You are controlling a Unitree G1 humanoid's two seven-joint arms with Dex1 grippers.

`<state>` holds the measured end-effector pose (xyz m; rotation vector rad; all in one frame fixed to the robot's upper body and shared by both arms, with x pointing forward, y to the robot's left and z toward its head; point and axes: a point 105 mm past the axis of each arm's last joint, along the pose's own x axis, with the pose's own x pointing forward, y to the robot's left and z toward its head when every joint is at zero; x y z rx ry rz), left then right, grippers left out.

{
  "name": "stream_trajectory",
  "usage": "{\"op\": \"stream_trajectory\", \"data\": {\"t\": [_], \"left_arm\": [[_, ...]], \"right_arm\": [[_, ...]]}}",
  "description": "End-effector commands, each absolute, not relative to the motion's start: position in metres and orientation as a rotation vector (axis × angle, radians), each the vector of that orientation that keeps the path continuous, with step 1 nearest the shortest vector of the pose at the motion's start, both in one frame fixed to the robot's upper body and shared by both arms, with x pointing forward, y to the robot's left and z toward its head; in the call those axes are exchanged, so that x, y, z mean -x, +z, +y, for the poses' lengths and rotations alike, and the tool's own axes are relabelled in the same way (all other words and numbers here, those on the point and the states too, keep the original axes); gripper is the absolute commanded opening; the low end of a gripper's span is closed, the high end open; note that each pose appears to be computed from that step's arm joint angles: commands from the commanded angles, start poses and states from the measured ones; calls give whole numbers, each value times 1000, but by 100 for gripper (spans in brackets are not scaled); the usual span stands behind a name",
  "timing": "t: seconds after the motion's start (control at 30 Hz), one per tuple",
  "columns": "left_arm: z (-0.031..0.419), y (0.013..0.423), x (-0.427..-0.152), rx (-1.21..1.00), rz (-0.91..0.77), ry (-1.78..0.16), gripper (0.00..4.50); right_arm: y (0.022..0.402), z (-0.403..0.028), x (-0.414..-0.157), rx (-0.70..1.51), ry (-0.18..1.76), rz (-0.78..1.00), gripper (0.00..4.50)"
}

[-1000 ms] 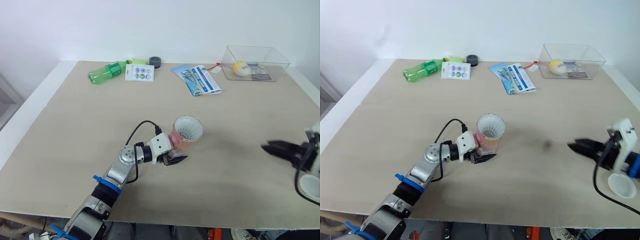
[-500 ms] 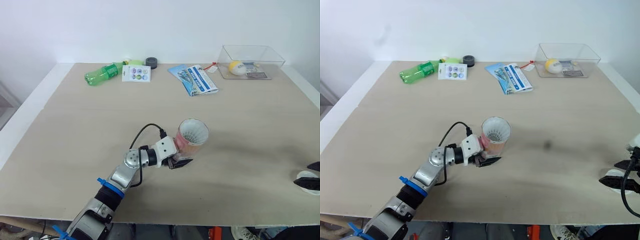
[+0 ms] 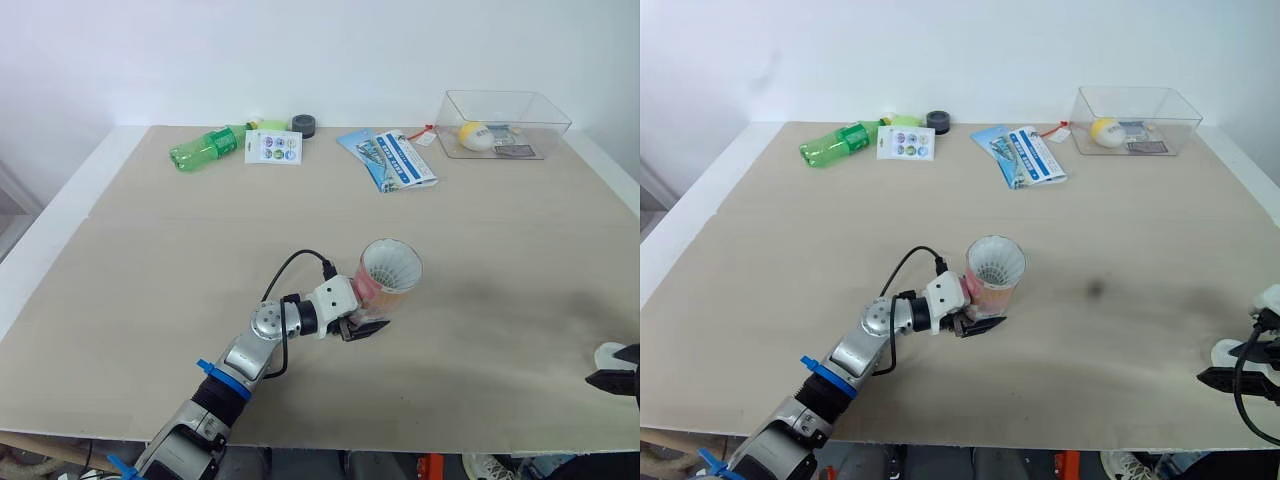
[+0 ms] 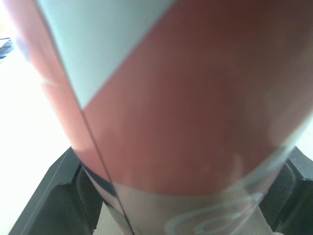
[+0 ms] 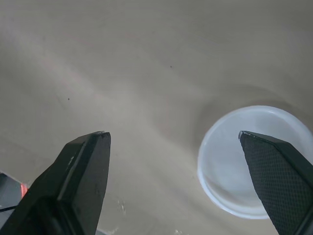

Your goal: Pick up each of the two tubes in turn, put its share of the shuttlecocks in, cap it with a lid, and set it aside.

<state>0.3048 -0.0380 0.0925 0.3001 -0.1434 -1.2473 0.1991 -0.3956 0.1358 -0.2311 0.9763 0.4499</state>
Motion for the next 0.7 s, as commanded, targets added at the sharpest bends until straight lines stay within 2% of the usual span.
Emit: {"op": "stream_trajectory", "data": {"t": [0.03, 0.2, 0.23, 0.27, 0.37, 0.53, 0.7], "left_arm": [[-44, 107, -301, -300, -204, -1255, 369], [-44, 106, -300, -298, -199, -1255, 369], [-44, 106, -300, -297, -197, -1256, 369], [-44, 106, -300, -297, -196, -1256, 369], [-44, 106, -300, -296, -194, -1257, 369], [-44, 108, -301, -294, -196, -1253, 369], [-44, 108, -302, -298, -196, -1254, 369]], "right_arm": [[131, -398, -201, 233, 444, 978, 449], [122, -402, -198, 234, 440, 1012, 449], [121, -403, -199, 237, 439, 1017, 397], [120, -403, -198, 239, 436, 1022, 373], [118, -407, -199, 250, 425, 1030, 206], [116, -416, -197, 272, 409, 1057, 4], [116, -417, -200, 300, 422, 1045, 4]]}}
